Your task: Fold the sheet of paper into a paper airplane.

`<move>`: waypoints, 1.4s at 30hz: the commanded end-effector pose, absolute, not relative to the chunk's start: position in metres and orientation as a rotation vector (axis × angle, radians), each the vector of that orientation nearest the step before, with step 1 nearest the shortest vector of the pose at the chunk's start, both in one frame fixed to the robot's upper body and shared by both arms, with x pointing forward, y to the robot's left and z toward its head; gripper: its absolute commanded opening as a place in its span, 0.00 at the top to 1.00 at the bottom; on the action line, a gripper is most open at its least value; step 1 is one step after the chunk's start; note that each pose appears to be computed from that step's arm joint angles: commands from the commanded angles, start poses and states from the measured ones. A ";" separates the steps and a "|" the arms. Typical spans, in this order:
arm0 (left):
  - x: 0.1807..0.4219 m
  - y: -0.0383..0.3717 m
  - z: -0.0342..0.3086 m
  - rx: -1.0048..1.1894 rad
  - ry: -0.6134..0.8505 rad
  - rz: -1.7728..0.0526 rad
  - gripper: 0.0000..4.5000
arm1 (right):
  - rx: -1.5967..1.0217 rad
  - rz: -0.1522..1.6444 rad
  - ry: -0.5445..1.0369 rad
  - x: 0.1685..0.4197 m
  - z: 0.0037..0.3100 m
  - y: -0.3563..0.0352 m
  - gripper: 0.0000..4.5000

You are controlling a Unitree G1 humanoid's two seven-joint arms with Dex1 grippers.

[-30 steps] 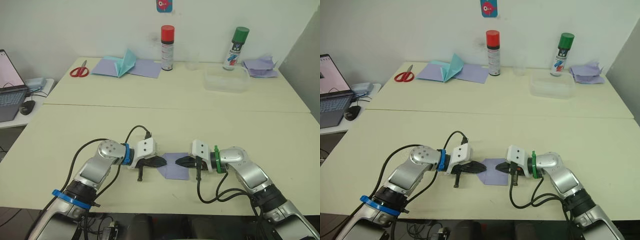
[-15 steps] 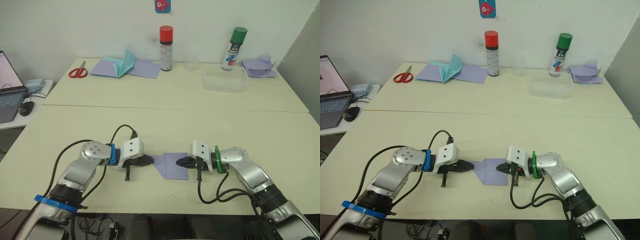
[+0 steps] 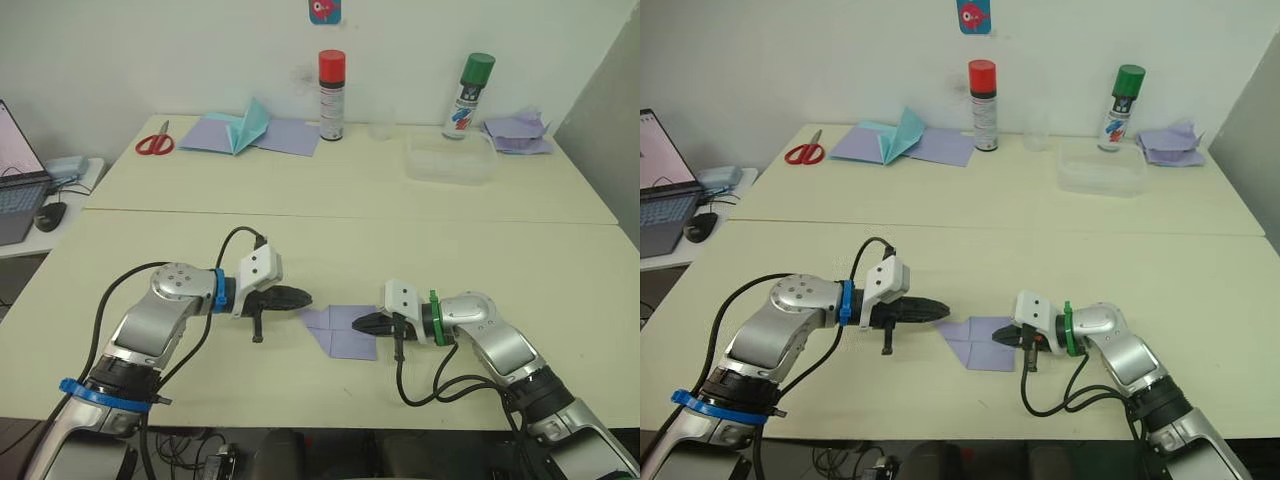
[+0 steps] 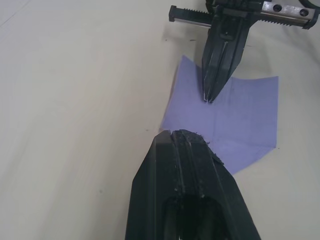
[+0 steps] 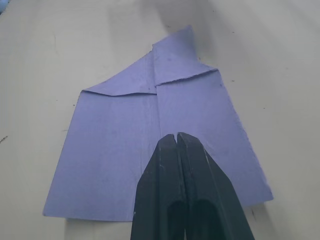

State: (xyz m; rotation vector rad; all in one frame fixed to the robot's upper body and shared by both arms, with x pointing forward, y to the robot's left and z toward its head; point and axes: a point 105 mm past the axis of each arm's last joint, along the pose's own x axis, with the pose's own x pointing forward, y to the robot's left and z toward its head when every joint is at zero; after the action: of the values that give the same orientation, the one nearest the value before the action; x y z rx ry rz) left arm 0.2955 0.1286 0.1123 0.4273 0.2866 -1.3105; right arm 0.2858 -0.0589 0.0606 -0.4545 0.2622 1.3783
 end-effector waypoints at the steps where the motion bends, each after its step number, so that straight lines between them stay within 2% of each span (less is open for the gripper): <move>1: 0.294 0.124 0.112 0.451 0.273 -1.321 1.00 | -0.477 1.370 0.335 0.283 0.045 -0.064 0.99; 9: 0.290 0.119 0.066 0.489 0.374 -1.349 1.00 | -0.453 1.370 0.297 0.285 0.053 -0.061 0.99; 10: 0.292 0.120 0.059 0.497 0.392 -1.335 1.00 | -0.449 1.371 0.285 0.286 0.055 -0.061 0.96; 12: 0.293 0.123 0.049 0.523 0.422 -1.329 1.00 | -0.438 1.372 0.256 0.286 0.062 -0.061 0.86; 14: 0.293 0.126 0.044 0.536 0.439 -1.328 1.00 | -0.438 1.379 0.211 0.286 0.072 -0.063 0.73; 18: 0.290 0.131 0.039 0.539 0.460 -1.335 1.00 | -0.561 1.442 0.088 0.277 0.089 -0.078 0.40; 22: 0.289 0.132 0.041 0.535 0.458 -1.339 1.00 | -0.686 1.495 0.031 0.266 0.085 -0.094 0.08; 28: 0.289 0.132 0.042 0.534 0.458 -1.340 1.00 | -0.824 1.557 -0.001 0.256 0.067 -0.099 0.08; 36: 0.290 0.132 0.044 0.533 0.457 -1.338 1.00 | -0.909 1.460 -0.128 0.278 0.062 -0.072 0.08; 42: 0.291 0.131 0.045 0.532 0.453 -1.334 1.00 | -0.927 1.435 -0.174 0.284 0.060 -0.064 0.08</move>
State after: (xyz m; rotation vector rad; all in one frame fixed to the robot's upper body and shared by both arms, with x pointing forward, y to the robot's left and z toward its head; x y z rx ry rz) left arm 0.2943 0.1228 0.0641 0.5224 0.3525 -1.3596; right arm 0.2792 -0.0605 0.0684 -0.8925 -0.2129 1.4541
